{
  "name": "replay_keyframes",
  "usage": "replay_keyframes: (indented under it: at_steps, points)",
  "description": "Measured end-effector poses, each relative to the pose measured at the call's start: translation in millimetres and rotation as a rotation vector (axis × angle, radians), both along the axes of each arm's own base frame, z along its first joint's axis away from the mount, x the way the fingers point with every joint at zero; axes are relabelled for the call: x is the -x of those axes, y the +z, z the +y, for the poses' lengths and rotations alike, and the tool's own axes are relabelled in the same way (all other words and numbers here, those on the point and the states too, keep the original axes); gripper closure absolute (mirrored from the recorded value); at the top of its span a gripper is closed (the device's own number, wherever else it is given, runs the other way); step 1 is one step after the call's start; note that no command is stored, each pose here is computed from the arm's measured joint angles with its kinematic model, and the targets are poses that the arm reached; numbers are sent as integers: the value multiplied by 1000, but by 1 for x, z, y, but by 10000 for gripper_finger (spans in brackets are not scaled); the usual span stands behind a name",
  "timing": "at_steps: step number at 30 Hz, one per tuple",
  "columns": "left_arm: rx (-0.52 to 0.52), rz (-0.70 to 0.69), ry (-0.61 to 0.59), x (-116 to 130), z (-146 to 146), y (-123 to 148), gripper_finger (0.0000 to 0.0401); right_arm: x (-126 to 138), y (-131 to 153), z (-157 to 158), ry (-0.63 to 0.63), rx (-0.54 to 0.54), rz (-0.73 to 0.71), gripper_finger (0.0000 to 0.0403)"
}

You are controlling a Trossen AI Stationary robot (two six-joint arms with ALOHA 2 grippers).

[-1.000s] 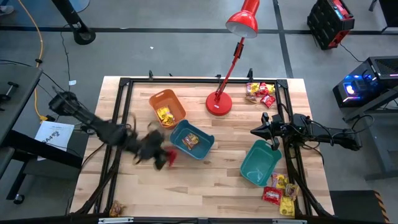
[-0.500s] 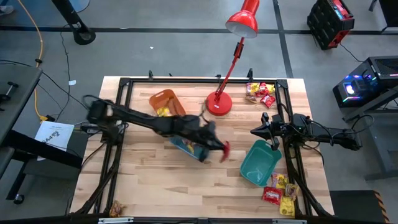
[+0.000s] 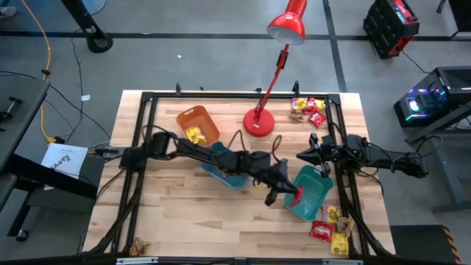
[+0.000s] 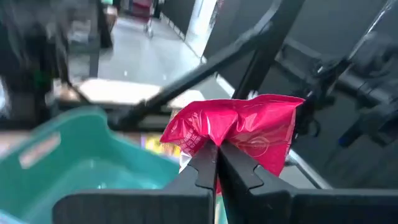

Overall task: Sort candy
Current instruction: Put the bottom left red candy into the light blue bin, then put the bottom left gold candy into the blue bin

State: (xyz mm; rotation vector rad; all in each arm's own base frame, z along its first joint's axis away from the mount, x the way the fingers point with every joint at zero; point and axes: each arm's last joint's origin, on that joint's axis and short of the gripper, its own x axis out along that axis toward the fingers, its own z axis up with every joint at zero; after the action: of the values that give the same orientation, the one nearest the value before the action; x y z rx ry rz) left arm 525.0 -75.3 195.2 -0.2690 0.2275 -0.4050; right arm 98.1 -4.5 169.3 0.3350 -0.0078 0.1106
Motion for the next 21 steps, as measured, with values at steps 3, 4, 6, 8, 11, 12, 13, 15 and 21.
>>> replay_keyframes:
  at_steps: [3, 4, 6, 8, 11, 12, 13, 15, 21]
  points:
    - [40, 102, 10, -6, -1, -23, 374, 0, 0, 0, 0, 0, 0, 402]
    - [49, 130, 11, -6, -1, -27, 362, 0, 0, 0, 0, 0, 0, 402]
    - [58, 144, 16, -6, 1, -29, 334, 0, 0, 0, 0, 0, 0, 402]
    - [60, 124, 23, -6, 5, -20, 304, 0, 0, 0, 0, 0, 0, 402]
    - [68, 75, 50, -4, 19, 5, 259, 0, 0, 0, 0, 0, 0, 402]
    - [78, 77, 56, -1, 26, 15, 245, 0, 0, 0, 0, 0, 0, 402]
    - [91, 85, 58, 2, 33, 26, 233, 0, 0, 0, 0, 0, 0, 402]
    - [114, 142, 26, 13, 48, 49, 213, 0, 0, 0, 0, 0, 0, 402]
    - [-60, 504, 3, 84, 66, 106, 193, 0, 0, 0, 0, 0, 0, 402]
